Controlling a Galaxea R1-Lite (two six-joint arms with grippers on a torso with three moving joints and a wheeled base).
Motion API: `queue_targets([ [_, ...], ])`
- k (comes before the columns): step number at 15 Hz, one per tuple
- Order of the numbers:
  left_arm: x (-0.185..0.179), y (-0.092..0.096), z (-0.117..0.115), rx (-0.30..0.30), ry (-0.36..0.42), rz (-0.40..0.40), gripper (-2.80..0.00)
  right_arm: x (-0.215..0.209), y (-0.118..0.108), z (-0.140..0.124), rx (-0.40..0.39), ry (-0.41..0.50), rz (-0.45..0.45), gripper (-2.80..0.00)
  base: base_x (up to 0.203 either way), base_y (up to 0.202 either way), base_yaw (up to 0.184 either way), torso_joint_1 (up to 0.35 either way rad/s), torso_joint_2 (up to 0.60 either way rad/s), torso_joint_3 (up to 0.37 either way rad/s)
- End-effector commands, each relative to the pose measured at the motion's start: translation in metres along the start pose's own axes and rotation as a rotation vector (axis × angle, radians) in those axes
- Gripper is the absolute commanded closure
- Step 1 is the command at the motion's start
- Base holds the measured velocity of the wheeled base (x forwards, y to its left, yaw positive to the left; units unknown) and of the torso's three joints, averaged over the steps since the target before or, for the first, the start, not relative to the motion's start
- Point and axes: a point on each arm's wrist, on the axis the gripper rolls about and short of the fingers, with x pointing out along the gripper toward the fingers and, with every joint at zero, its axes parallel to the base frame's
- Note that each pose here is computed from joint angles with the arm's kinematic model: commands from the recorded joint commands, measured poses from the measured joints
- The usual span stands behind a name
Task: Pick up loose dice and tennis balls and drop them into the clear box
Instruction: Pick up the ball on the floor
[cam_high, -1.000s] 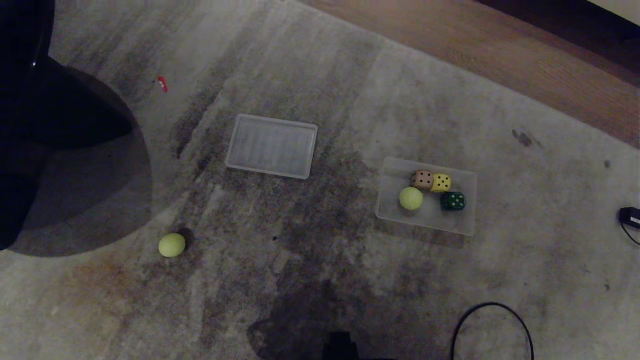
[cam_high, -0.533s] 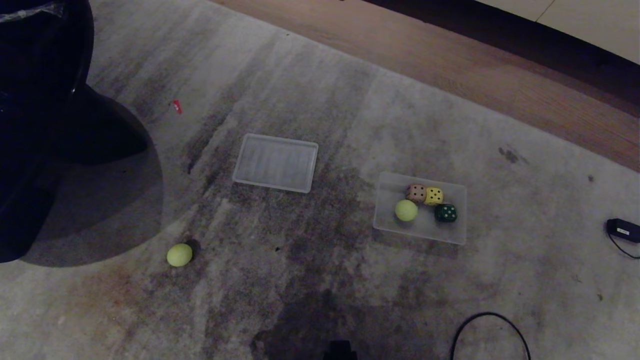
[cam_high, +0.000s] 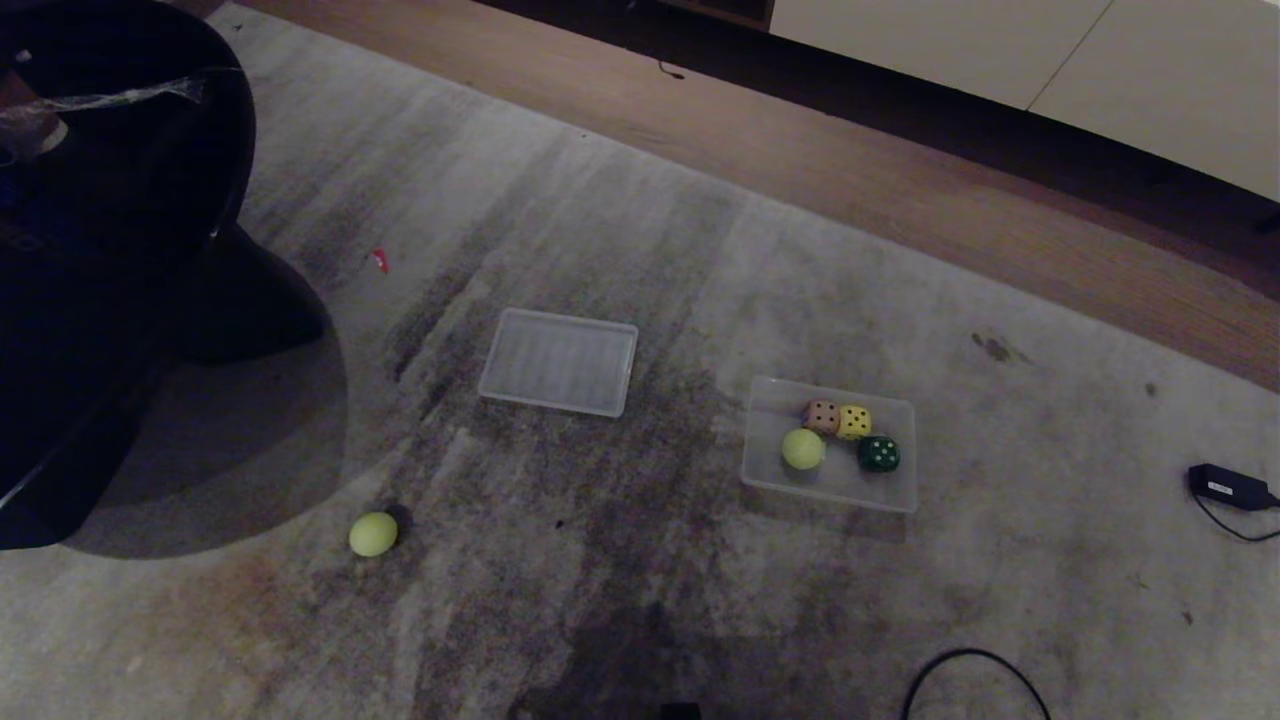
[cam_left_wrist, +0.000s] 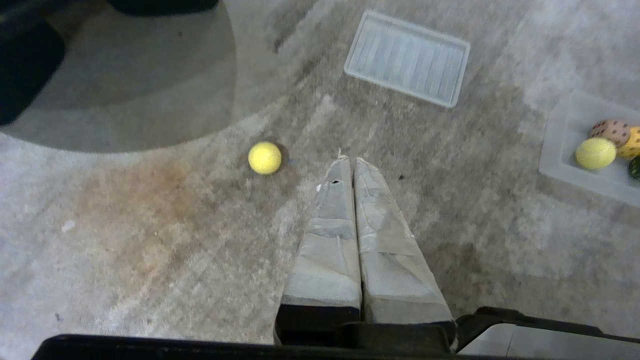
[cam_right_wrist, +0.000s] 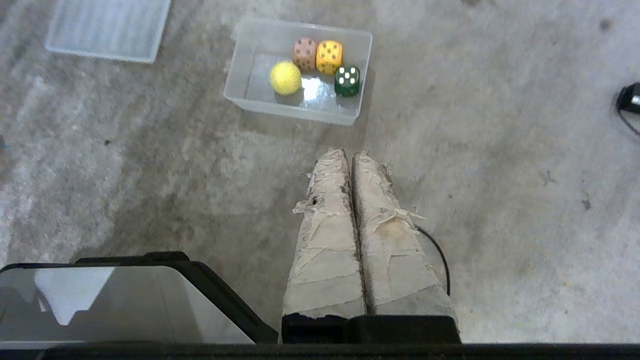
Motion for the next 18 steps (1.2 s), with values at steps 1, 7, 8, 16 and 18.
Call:
queue_targets([
  [1,0.0002,0.0,-0.0003,-0.002,0.002,0.001,0.0,0.0001,0.0,0.0,0.0,0.003,0.001,0.0,0.0,0.0,0.0,0.002,0.0,0.202],
  [7,0.0002,0.0,-0.0003,-0.002,0.002,0.001,0.0,0.0001,0.0,0.0,0.0,0.003,0.001,0.0,0.0,0.0,0.0,0.001,0.0,0.202],
  [8,0.0002,0.0,-0.0003,-0.002,0.002,0.001,0.0,0.0001,0.0,0.0,0.0,0.003,0.001,0.0,0.0,0.0,0.0,-0.001,0.0,0.207],
  [16,0.0002,0.0,-0.0003,-0.002,0.002,0.001,0.0,0.0001,0.0,0.0,0.0,0.003,0.001,0.0,0.0,0.0,0.0,0.001,0.0,0.202],
  [18,0.0002,0.0,-0.0003,-0.002,0.002,0.001,0.0,0.0001,0.0,0.0,0.0,0.003,0.001,0.0,0.0,0.0,0.0,-0.002,0.0,0.205],
])
